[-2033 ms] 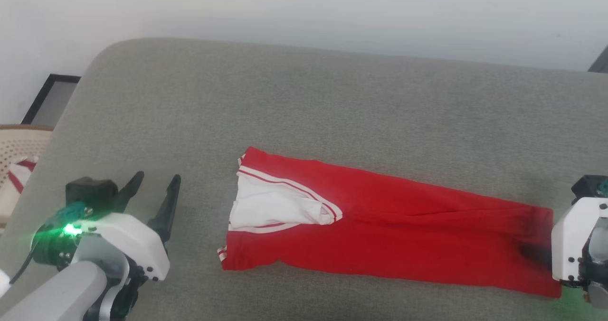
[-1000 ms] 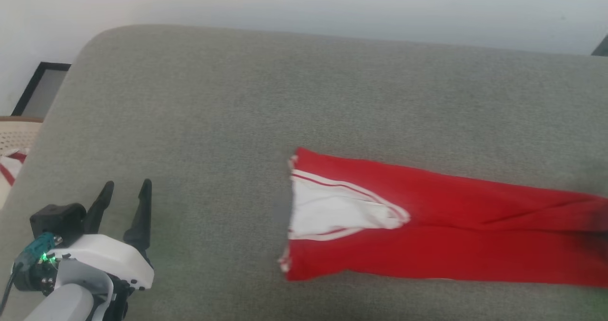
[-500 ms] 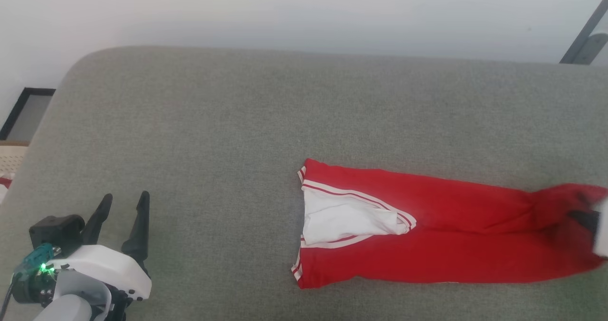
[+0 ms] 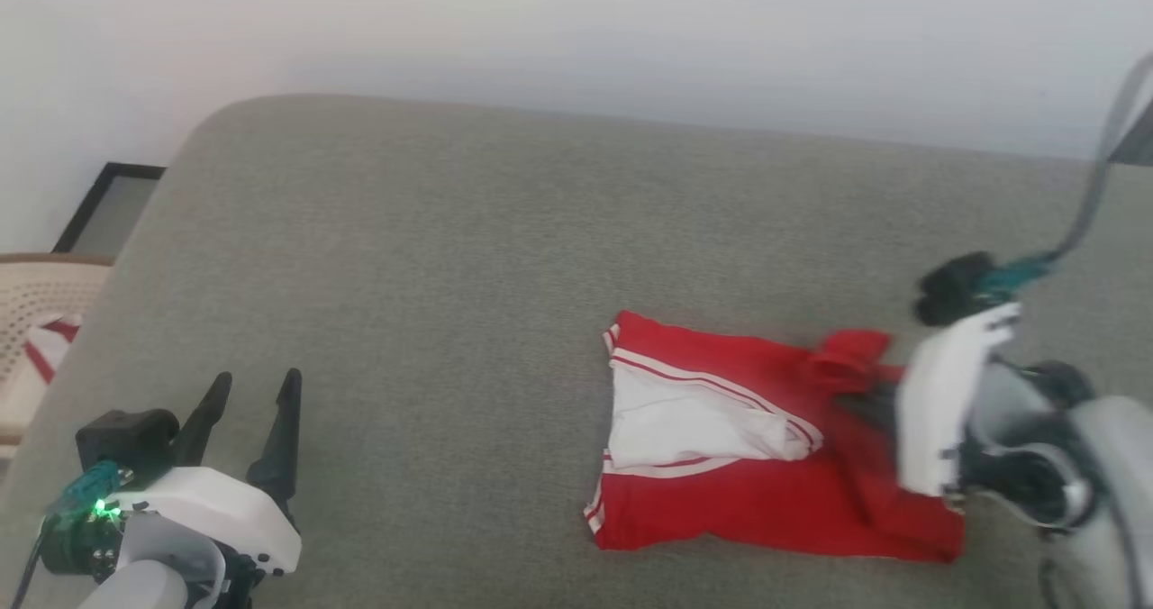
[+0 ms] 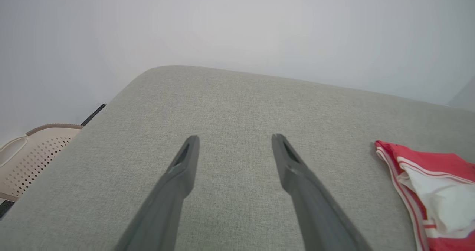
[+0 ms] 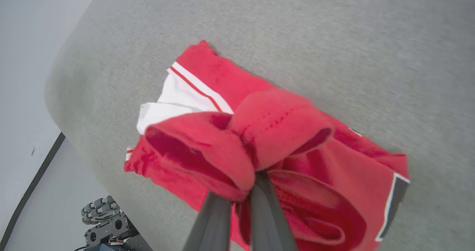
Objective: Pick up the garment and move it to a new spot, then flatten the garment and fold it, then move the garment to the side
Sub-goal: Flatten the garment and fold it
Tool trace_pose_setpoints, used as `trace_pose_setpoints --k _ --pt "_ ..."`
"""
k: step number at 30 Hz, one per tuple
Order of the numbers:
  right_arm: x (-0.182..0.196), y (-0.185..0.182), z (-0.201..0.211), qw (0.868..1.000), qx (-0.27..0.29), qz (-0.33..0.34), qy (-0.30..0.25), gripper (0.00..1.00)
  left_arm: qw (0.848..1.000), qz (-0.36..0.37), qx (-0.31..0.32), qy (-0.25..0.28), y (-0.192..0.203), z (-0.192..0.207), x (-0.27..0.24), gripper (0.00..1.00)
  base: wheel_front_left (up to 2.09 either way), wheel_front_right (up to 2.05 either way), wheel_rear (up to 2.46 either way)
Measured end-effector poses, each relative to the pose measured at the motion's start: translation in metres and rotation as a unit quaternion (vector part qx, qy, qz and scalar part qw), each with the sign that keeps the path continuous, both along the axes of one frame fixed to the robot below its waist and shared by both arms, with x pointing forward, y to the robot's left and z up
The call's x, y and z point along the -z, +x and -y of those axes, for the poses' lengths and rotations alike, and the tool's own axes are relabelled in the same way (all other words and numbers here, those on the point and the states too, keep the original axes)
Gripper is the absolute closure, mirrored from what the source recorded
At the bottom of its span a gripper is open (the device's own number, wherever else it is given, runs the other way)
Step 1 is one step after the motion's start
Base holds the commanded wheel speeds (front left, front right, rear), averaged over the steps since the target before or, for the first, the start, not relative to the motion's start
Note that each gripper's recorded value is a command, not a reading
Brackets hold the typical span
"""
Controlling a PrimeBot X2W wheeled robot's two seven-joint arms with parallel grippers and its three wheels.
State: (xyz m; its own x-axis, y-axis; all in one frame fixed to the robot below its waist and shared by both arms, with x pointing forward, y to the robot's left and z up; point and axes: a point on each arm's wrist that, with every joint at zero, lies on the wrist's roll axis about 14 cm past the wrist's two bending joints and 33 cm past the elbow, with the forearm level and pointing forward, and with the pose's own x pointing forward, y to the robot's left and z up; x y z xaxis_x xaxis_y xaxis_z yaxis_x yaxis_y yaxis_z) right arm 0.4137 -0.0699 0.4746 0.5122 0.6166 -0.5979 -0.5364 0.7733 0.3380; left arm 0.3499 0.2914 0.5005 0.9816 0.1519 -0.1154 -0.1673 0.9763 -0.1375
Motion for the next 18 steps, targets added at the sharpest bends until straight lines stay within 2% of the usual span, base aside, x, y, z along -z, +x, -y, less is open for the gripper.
trace_pose_setpoints --k 7,14,15,16,17,18 --pt "0.001 0.0 -0.066 0.998 -0.06 0.007 0.016 1.0 1.0 0.003 -0.008 0.001 -0.006 -0.003 -0.002 0.0 0.0 0.0 0.0" --pt "0.019 0.004 -0.097 0.997 -0.075 0.0 0.006 1.0 1.0 0.002 -0.01 0.002 -0.007 -0.006 -0.003 0.0 0.0 0.0 0.0" --pt "0.022 0.003 -0.1 0.997 -0.079 -0.002 0.002 0.94 1.0 0.002 -0.01 0.001 -0.007 -0.006 -0.003 0.0 0.0 0.0 0.0" --pt "0.027 0.002 -0.102 0.997 -0.082 -0.003 -0.007 0.73 1.0 0.003 -0.011 0.001 -0.006 -0.006 -0.004 0.0 0.0 0.0 0.0" --pt "0.029 0.002 -0.103 0.997 -0.082 -0.004 -0.009 0.58 1.0 0.004 -0.011 0.0 -0.005 -0.006 -0.004 0.0 0.0 0.0 0.0" --pt "0.031 0.002 -0.105 0.997 -0.082 -0.003 -0.008 0.05 1.0 0.004 -0.01 0.0 -0.005 -0.006 -0.004 0.0 0.0 0.0 0.0"
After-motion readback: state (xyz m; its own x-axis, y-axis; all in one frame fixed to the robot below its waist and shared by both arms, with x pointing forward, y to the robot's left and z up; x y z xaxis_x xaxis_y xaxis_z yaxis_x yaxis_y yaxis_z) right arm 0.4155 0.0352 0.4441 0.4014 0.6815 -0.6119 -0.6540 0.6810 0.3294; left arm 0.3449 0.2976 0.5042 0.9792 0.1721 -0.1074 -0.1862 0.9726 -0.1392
